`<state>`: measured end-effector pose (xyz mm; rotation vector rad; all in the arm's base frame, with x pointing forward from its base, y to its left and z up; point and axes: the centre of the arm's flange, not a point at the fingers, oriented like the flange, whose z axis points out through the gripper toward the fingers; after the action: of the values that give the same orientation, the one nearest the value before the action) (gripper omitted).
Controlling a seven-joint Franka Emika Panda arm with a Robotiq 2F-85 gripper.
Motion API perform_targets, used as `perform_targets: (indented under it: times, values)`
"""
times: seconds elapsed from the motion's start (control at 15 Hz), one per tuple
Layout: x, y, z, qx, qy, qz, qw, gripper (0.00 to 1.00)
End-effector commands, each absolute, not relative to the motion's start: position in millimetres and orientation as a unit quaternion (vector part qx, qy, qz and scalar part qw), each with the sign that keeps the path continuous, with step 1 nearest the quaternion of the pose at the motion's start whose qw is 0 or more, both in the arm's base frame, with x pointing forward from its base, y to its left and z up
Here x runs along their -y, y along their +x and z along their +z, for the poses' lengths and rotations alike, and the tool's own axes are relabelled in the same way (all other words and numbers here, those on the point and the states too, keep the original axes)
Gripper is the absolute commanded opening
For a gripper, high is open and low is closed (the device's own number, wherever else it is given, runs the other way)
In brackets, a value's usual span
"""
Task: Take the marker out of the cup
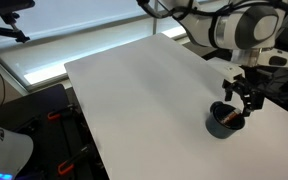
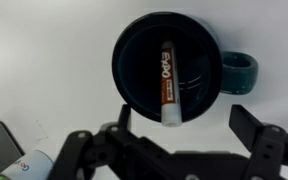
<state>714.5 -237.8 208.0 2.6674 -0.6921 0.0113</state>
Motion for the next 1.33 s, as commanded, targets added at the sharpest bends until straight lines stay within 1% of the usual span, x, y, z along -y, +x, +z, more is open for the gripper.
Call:
perform_targets:
  times: [0.0,0.47,0.6,0.67,0.73,0.87,1.0,1.13,1.2,1.27]
  values:
    - [232,724,226,0.246,0.951,0.006,0.188,1.0]
    - [242,725,243,0.267,0.943,0.009,0.199,1.0]
    - [248,722,245,0.274,0.94,0.002,0.203,0.87]
    - [250,721,246,0.275,0.939,0.0,0.205,0.76]
    - [252,719,247,0.276,0.939,-0.001,0.206,0.69]
    - [254,718,247,0.278,0.938,-0.003,0.209,0.63]
    - [255,717,246,0.278,0.937,-0.006,0.21,0.59]
    - [253,715,243,0.275,0.938,-0.007,0.212,0.65]
    - [252,715,241,0.272,0.939,-0.008,0.212,0.64]
    - [251,714,239,0.268,0.94,-0.009,0.211,0.69]
